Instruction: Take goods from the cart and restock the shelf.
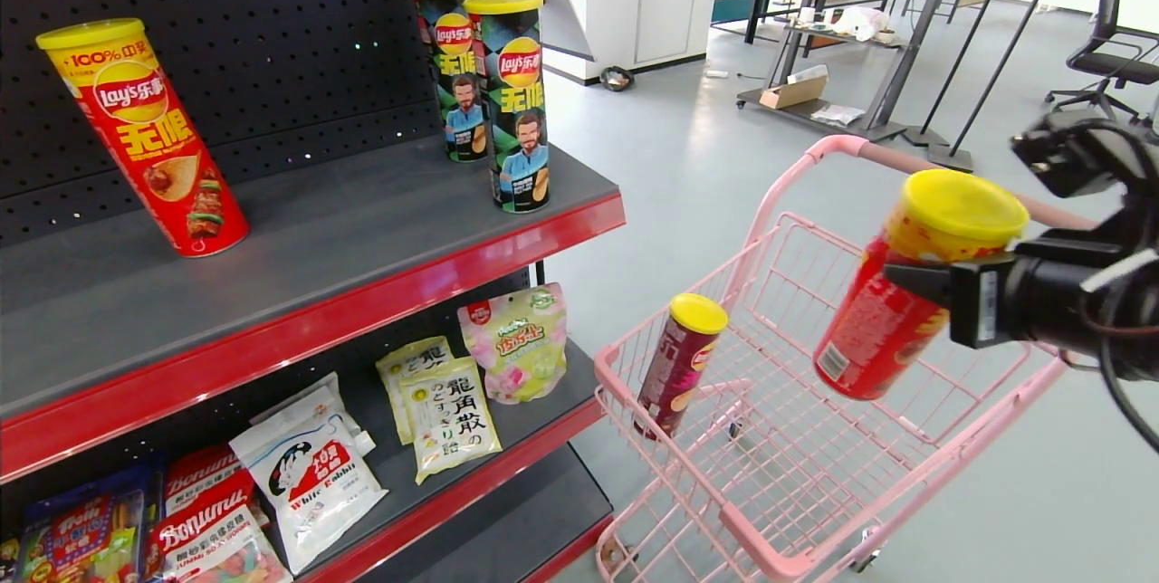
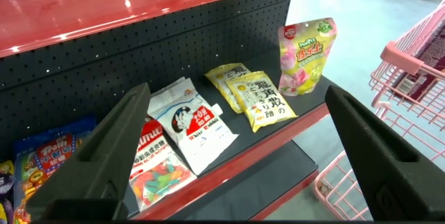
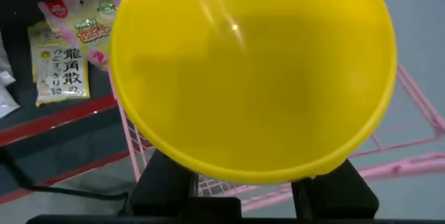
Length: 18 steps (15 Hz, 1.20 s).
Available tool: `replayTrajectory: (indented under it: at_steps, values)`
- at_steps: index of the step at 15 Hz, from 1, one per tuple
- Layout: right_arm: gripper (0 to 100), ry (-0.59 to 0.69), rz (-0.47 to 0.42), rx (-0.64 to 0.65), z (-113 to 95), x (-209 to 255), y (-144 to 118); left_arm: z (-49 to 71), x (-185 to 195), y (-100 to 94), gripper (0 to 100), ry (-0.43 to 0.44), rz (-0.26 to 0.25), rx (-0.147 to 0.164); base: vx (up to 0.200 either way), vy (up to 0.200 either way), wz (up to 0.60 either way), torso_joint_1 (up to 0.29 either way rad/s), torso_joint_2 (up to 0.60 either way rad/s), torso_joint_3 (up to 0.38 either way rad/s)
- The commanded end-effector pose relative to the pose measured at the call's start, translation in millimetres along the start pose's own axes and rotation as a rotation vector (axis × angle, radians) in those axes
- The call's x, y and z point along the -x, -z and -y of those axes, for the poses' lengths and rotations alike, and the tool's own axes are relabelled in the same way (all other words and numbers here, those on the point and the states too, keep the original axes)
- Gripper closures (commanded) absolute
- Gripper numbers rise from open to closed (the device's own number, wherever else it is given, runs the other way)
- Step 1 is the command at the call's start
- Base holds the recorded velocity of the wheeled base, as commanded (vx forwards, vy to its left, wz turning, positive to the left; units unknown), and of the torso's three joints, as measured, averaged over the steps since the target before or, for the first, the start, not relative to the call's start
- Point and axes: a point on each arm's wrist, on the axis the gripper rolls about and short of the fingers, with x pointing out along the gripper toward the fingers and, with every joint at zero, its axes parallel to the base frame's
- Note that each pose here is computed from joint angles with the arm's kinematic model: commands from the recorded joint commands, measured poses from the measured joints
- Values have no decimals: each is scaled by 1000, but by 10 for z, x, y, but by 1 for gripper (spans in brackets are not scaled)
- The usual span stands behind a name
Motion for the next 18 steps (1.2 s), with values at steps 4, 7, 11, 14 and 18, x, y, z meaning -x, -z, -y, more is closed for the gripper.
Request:
replayTrajectory:
  at_steps: [4,7,11,14,18]
  values:
    - [100,50,-30,9,359,1223,484,0,0,0,0,0,0,0,0,0,0,0,0,0]
    - [100,121,-75,-16,432,1403,728,0,0,0,0,0,0,0,0,0,0,0,0,0]
    - [100,91,-113,-10,420,1352,767,0,0,0,0,0,0,0,0,0,0,0,0,0]
    - [100,92,-112,-3,421,1352,772,0,0,0,0,0,0,0,0,0,0,22,-53,-38]
    - [100,93,-97,-3,419,1302,718,0,0,0,0,0,0,0,0,0,0,166,-466,-289]
